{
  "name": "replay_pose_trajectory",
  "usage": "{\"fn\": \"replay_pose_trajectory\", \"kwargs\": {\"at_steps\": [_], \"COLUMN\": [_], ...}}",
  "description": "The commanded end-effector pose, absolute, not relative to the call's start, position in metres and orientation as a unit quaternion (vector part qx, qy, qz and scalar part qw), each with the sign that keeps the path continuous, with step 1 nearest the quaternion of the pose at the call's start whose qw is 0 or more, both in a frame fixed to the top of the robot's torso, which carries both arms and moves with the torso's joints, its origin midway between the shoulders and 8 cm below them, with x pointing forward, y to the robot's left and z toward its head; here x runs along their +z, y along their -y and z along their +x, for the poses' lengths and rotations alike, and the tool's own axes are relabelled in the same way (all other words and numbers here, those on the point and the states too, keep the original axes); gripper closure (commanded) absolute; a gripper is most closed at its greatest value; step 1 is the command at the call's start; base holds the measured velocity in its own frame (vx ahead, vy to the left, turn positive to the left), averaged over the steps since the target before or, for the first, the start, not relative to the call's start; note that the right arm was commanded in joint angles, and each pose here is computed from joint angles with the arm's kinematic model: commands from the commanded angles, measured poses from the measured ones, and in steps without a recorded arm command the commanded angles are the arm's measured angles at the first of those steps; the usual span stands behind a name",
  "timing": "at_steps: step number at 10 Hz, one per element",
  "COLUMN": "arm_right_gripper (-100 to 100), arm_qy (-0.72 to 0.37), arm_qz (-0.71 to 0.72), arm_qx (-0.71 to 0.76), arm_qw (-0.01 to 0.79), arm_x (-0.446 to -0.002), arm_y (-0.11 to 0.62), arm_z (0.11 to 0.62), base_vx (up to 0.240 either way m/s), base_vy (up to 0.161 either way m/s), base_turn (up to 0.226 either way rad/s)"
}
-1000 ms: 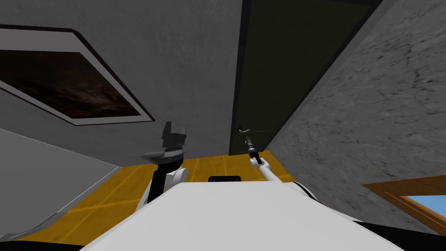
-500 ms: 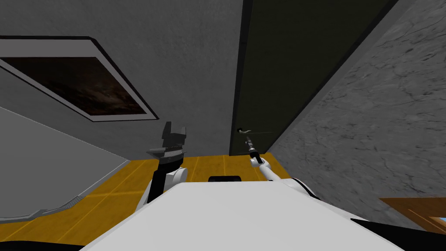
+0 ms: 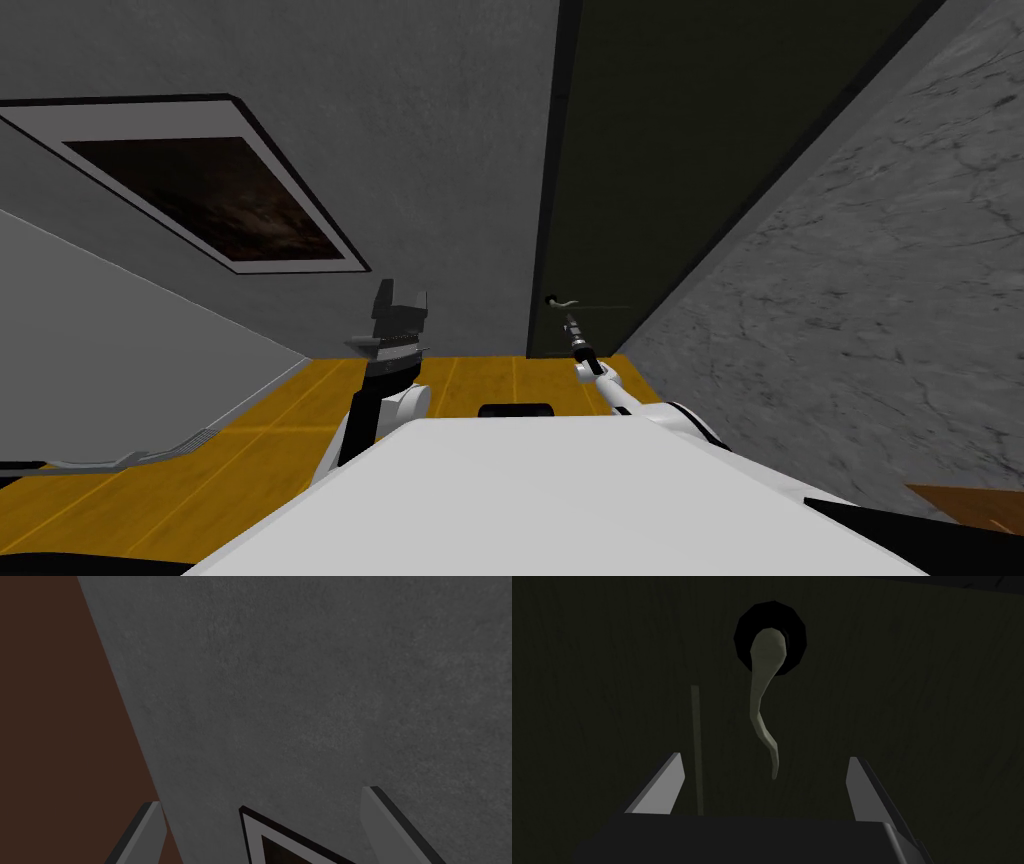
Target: Pull the door open
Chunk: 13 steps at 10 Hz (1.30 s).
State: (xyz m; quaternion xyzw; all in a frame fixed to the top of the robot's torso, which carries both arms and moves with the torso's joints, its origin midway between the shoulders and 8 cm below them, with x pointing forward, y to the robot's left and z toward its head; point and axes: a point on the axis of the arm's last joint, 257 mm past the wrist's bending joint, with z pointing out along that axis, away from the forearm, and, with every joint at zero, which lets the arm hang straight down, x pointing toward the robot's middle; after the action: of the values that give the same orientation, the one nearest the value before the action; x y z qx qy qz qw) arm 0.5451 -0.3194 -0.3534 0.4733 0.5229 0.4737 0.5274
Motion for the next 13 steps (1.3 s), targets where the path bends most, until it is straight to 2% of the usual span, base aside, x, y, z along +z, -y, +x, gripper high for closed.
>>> {"fn": "replay_pose_trajectory", "kwargs": {"at_steps": [1,5,7,9,13], "arm_right_gripper": [-100,-100,-100,-100,-100], "arm_qy": [-0.517,-0.504,-0.504,-0.494,-0.489], "arm_qz": [0.481,0.495,0.495,0.505,0.510], "arm_qx": [0.467,0.453,0.453,0.441,0.435], "arm_qw": [0.532,0.544,0.544,0.554,0.559], "arm_x": [-0.356,-0.358,-0.358,-0.357,-0.355], "arm_y": [0.342,0.391,0.391,0.431,0.452], "arm_z": [0.537,0.517,0.517,0.499,0.491], "base_vx": [0.129,0.188,0.050,0.126,0.129], "base_vy": [0.023,0.063,0.023,0.042,0.007], "base_turn": [0.164,0.143,0.017,0.203,0.069]}}
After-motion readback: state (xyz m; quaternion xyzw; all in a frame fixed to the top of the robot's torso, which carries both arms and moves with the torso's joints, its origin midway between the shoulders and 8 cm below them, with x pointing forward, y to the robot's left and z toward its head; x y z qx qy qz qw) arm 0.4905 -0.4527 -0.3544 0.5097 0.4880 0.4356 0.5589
